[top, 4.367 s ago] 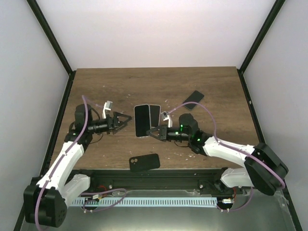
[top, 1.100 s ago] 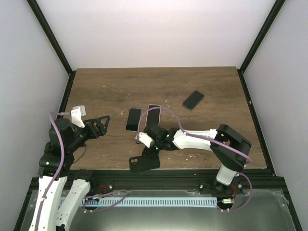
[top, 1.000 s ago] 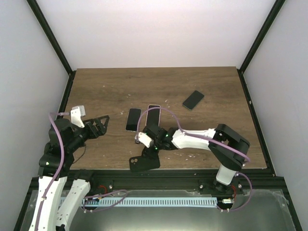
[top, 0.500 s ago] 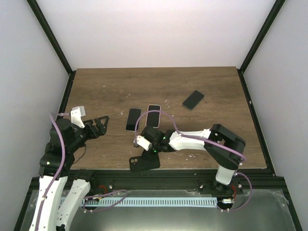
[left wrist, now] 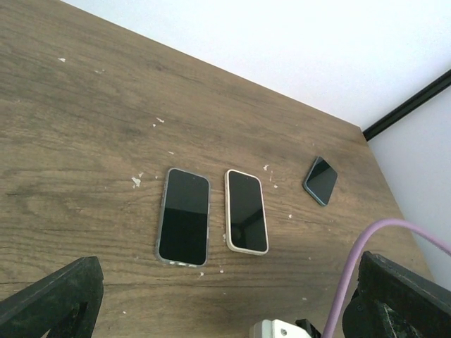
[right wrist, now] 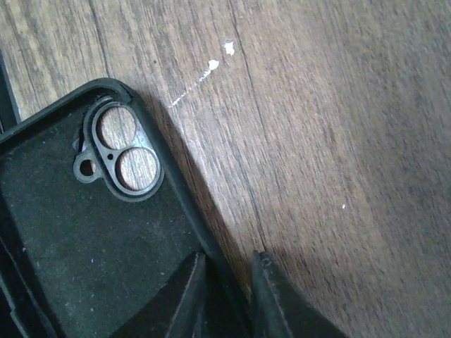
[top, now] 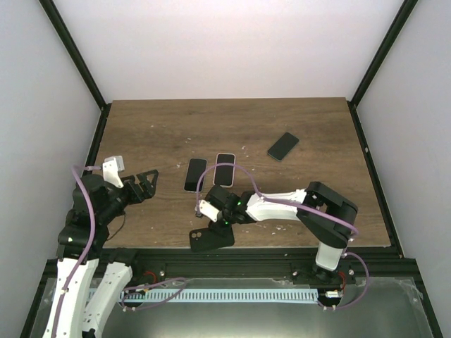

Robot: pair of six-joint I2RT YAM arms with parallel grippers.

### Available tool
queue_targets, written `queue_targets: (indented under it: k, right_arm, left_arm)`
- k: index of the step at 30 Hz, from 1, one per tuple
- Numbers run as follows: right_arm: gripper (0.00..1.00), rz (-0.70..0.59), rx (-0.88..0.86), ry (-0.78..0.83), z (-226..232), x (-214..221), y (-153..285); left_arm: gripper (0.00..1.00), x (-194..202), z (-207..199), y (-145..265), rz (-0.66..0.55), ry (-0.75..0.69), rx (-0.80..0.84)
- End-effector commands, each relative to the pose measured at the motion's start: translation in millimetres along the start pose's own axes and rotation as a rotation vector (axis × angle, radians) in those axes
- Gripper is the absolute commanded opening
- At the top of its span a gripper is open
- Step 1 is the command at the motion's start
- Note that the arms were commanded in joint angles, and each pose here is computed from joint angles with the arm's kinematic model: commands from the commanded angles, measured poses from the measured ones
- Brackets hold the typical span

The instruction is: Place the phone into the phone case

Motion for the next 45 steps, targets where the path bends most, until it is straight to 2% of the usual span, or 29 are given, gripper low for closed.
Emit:
queue_targets:
  k: [1, 6, 8, 12, 19, 22, 28, 32, 37, 38, 39, 41, 45]
  right_arm:
    - [0.14, -0.036, 0.017, 0.01, 3, -9, 5]
    - [0.01, -0.112, 0.05, -0.076, 1, -14, 21]
    - [0.01, -0.123, 0.07, -0.155, -3, -13, 26]
    - [0.01, -0.132, 0.184, -0.43, -27, -7, 42]
    - [0.01, -0.164, 0.305, -0.867, -40, 37, 63]
    - [0.01, -0.176, 0.415, -0.992, -50, 61, 70]
    - [0.01, -0.203, 0.5, -1.226, -60, 88, 75]
    - [0.01, -0.271, 0.508, -1.347, -67, 91, 78]
    - [0.01, -0.287, 0.527, -1.433, -78, 89, 74]
    - [0.01, -0.285, 0.532, -1.439, -79, 88, 74]
    - [0.06, -0.287, 0.533, -1.442, -79, 85, 74]
    - [0.25, -0.293, 0.523, -1.431, -80, 80, 74]
    - [0.35, -0.323, 0.51, -1.392, -86, 72, 83]
  left_arm:
    - [1.0, 3, 3, 1, 0.005, -0.013, -0.017]
    - [1.0, 5, 2, -2, 0.018, 0.0, -0.006]
    - [1.0, 6, 2, -3, 0.02, 0.011, -0.001]
    - [0.98, 9, 2, -8, 0.036, 0.027, 0.019]
    - [0.97, 13, 1, -17, 0.057, 0.053, 0.046]
    - [0.97, 15, -1, -20, 0.071, 0.066, 0.077]
    - [0.97, 19, -3, -25, 0.106, 0.068, 0.106]
    - [0.97, 21, -3, -24, 0.106, 0.07, 0.112]
    - [0.97, 22, -3, -27, 0.117, 0.073, 0.122]
    - [0.97, 22, -4, -28, 0.12, 0.072, 0.123]
    - [0.97, 22, -3, -28, 0.121, 0.072, 0.122]
    - [0.97, 22, -3, -29, 0.122, 0.071, 0.121]
    - [0.97, 22, -3, -29, 0.119, 0.068, 0.124]
Point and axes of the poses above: each gripper's point midway between its finger pads, its own y axis back along the fingers, its own z axis along the line the jaws close on, x = y × z, the point moved 6 cm from there along y, back along the fingers, and after that the axes turned 9 degrees about -y, right-handed, at the moved point
